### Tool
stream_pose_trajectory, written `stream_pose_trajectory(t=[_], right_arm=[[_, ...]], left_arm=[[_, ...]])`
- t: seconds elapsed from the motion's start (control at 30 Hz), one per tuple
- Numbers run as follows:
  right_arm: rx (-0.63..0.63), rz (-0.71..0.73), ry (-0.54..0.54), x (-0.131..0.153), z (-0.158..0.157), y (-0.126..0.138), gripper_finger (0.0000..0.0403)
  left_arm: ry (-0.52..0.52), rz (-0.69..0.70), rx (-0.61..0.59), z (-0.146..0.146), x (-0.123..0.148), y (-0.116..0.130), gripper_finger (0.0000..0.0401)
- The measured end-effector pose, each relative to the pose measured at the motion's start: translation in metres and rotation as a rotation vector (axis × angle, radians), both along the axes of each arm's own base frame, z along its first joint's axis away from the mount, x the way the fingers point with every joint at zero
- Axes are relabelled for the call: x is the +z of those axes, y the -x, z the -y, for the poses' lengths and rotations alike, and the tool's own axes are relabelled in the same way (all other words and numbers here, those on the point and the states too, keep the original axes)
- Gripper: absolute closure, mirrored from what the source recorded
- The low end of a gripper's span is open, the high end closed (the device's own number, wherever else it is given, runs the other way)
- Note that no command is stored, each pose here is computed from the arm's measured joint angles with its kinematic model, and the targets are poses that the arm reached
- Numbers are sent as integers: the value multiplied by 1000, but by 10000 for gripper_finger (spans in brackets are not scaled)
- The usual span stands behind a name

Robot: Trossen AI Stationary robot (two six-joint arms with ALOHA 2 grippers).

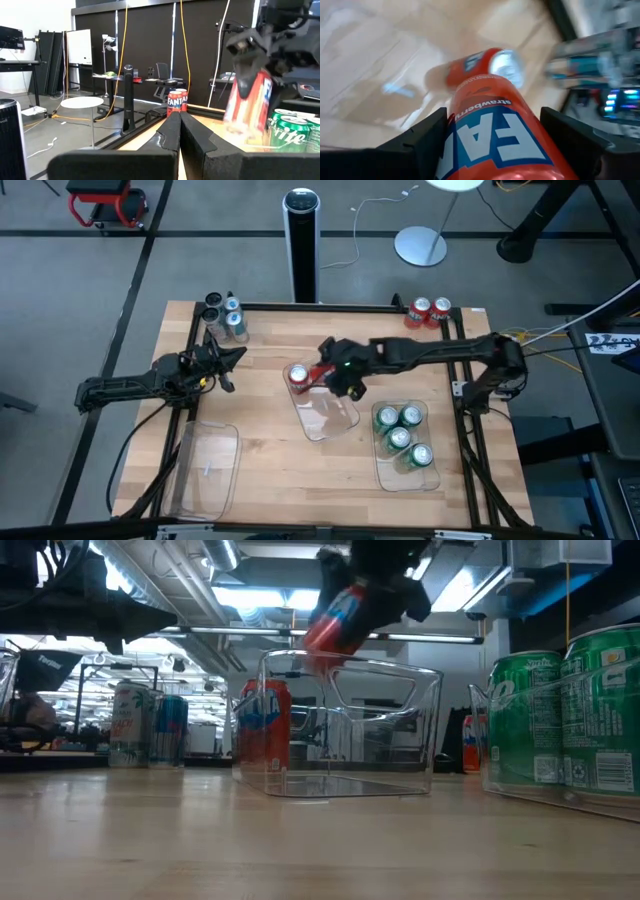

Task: Sort soda cans
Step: Put the bottom orange soda can into the middle transparent bin

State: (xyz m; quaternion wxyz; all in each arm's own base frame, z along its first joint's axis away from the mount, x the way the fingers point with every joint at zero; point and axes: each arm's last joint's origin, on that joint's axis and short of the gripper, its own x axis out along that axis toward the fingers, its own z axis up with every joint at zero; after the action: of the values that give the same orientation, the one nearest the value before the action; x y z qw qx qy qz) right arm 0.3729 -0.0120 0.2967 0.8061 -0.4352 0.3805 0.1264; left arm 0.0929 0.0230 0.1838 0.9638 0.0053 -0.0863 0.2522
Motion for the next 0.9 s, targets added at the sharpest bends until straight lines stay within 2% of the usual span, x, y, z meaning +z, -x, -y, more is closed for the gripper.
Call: stream_pose_trajectory(t=[0.2, 0.33, 0.67, 0.9], right_arm=[[5, -211, -1, -22, 1, -24, 111], [11, -298, -16, -42, 2, -37, 111], [2, -381, -23, -76, 2, -50, 111], [-53, -387, -9, -86, 9, -52, 97]], left_arm=[[-1, -4, 0, 0, 0, 0, 401], [-2, -5, 1, 0, 0, 0, 401], [-3, -6, 2, 0, 0, 0, 401], [0, -4, 1, 0, 0, 0, 401]])
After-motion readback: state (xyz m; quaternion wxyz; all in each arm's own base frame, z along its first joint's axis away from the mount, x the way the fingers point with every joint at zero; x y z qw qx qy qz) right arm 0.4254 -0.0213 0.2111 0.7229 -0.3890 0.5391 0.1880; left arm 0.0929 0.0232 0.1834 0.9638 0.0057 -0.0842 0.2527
